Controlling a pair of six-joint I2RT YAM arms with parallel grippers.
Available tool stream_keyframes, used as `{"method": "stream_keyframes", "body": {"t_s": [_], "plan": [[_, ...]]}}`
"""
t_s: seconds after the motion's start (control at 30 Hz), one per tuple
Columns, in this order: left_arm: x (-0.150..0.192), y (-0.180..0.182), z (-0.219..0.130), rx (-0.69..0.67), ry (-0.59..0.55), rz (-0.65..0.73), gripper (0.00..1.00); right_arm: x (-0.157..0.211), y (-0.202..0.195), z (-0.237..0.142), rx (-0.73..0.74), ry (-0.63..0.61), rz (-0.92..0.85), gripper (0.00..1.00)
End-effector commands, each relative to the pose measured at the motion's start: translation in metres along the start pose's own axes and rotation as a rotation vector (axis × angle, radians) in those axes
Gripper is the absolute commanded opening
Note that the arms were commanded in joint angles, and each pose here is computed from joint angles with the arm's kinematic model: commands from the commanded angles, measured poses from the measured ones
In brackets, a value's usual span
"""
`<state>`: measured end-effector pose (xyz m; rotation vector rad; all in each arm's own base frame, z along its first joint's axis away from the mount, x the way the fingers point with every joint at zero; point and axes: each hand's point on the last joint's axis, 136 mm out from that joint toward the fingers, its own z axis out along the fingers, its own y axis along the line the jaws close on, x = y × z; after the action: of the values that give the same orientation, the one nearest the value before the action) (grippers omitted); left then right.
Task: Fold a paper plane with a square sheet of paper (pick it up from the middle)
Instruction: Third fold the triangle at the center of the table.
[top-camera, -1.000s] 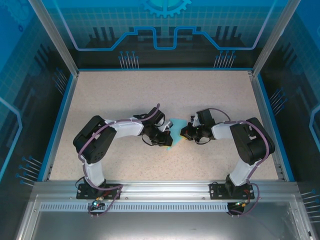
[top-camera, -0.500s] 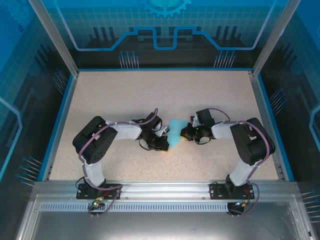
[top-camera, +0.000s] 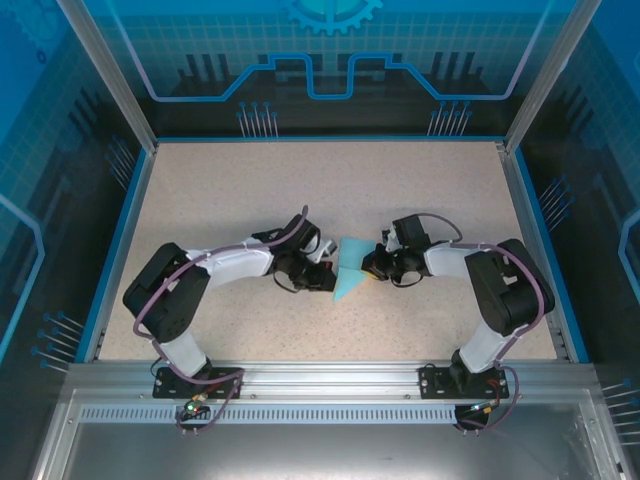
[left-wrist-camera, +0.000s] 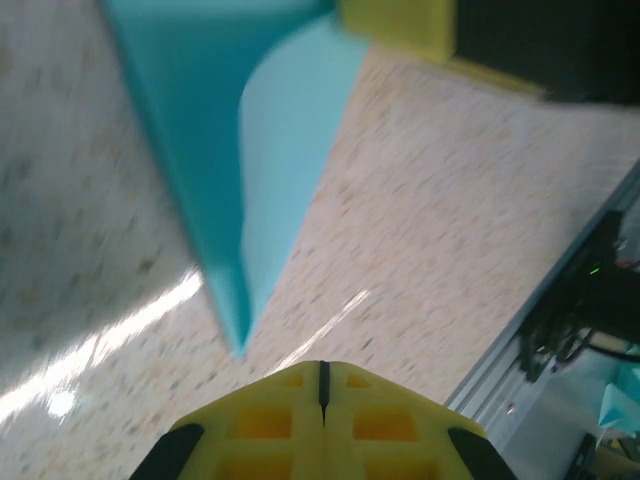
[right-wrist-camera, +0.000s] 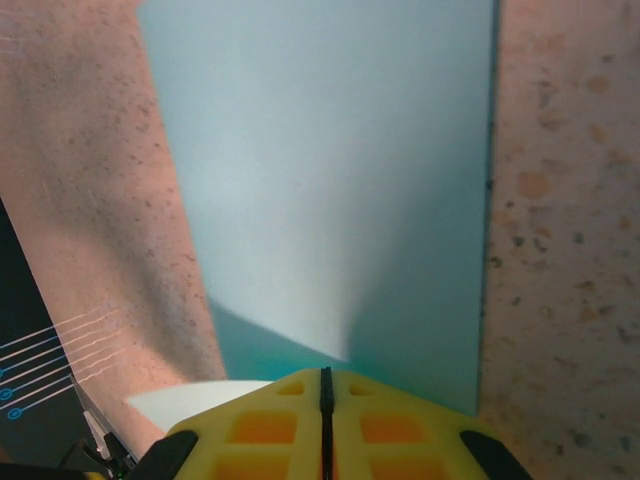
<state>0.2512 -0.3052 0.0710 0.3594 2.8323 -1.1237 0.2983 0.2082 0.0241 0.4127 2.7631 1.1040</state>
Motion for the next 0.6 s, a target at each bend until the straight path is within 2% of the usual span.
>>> {"method": "stream_keyframes", "body": {"t_s": [0.0, 0.17, 0.33, 0.57], "plan": [[-0.032, -0.017, -0.001, 0.032, -0.036, 0.01, 0.04, -0.002, 0.016, -0.011, -0.016, -0.013, -0.041, 0.1], [-0.049, -0.006, 0.02, -0.005, -0.019, -0.018, 0.02, 0.0, 0.012, -0.026, 0.033, -0.051, -0.047, 0.16], [-0.05, 0.005, 0.025, -0.049, -0.017, -0.015, 0.01, 0.005, -0.001, -0.04, 0.087, -0.093, -0.039, 0.25], [-0.048, 0.006, 0.023, -0.059, -0.01, 0.02, 0.02, 0.017, -0.001, -0.032, 0.05, -0.04, -0.045, 0.35]]}}
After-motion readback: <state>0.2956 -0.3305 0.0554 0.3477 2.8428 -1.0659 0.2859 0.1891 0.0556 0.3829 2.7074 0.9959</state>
